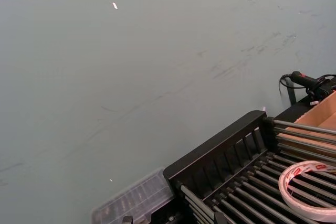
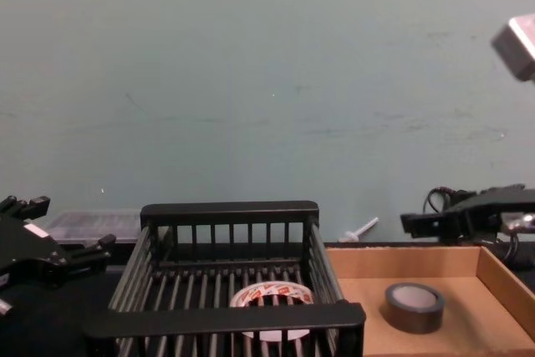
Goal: Pick up the white tape and place it into the black box , Pick up the silver tape and place it into the brown box.
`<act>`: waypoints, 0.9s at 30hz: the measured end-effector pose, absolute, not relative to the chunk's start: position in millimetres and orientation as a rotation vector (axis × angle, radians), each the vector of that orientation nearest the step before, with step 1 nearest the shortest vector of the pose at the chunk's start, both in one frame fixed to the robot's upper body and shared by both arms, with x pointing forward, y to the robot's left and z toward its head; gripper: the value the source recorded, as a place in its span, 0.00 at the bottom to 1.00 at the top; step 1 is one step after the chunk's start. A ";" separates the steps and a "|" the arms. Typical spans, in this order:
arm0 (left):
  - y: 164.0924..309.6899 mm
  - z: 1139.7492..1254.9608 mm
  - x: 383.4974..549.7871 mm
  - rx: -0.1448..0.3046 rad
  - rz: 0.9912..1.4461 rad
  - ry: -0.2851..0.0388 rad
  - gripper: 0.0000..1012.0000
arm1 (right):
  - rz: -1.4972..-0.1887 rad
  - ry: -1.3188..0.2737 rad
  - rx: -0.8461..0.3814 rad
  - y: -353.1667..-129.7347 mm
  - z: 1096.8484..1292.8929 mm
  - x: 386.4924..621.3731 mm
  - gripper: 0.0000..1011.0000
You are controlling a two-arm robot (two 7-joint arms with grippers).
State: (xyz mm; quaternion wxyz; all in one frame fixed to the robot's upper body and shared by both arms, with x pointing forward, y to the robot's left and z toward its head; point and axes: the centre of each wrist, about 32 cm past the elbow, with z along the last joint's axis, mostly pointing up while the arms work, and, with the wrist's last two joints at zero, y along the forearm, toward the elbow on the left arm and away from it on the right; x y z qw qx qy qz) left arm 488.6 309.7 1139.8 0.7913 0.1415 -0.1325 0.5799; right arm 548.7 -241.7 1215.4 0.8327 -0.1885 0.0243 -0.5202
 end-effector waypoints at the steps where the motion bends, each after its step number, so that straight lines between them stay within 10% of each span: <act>1: 309.7 1139.8 488.6 0.304 1.248 -0.285 0.99 | -1.107 0.044 -0.391 -242.6 1215.1 545.6 0.99; 27: 309.7 1139.8 488.6 0.304 1.248 -0.285 0.99 | -1.186 -0.083 -0.295 -263.3 1159.0 483.3 0.99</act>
